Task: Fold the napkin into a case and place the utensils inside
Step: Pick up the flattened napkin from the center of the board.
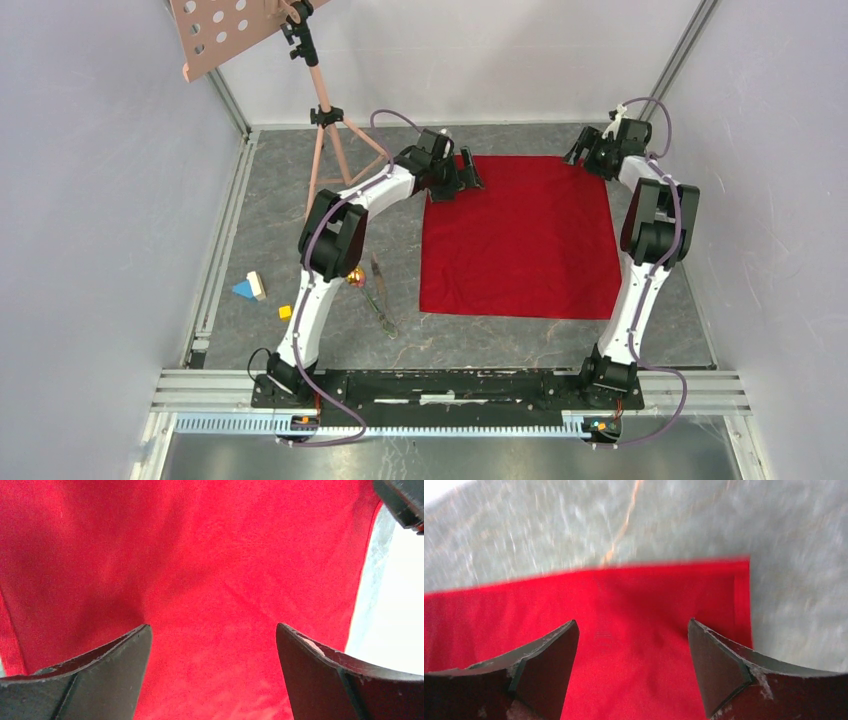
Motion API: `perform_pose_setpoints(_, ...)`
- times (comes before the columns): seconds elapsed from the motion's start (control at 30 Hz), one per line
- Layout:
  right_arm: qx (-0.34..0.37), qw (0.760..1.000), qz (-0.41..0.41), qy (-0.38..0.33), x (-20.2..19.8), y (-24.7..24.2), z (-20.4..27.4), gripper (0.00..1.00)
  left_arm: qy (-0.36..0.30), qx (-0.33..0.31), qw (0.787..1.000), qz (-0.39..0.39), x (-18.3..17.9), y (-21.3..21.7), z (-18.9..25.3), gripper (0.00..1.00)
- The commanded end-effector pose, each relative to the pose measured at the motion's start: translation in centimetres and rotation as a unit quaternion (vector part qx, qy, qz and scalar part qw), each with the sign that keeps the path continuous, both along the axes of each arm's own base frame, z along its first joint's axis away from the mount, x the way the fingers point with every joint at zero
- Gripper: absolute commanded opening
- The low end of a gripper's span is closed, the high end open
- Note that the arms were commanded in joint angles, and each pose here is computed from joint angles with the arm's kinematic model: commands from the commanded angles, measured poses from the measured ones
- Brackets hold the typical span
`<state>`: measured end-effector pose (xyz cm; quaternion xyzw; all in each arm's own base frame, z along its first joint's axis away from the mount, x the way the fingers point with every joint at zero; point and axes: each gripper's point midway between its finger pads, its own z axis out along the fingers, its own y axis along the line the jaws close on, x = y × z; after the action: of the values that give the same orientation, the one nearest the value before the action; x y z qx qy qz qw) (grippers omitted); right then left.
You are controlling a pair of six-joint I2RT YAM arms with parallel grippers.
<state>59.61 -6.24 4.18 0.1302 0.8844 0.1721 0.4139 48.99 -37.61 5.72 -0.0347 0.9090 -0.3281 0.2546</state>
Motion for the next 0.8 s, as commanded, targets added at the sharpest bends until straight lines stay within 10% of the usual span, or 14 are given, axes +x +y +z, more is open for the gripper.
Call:
perform_pose_setpoints(0.0,-0.043,0.999,0.006,0.008,-4.6,2.8,4.4,0.88,-0.016,-0.047,0.998,-0.037,-4.2,-0.4,9.5,1.0)
perform_pose_setpoints(0.43,-0.079,0.993,0.042,0.078,-26.0,9.2,5.7,0.88,-0.065,-0.092,0.977,-0.182,-23.7,2.9,18.8,1.0)
perform_pose_setpoints(0.77,-0.18,0.968,-0.142,0.101,-34.0,2.6,7.5,0.98,-0.086,-0.109,0.97,-0.202,-28.1,5.3,20.5,1.0)
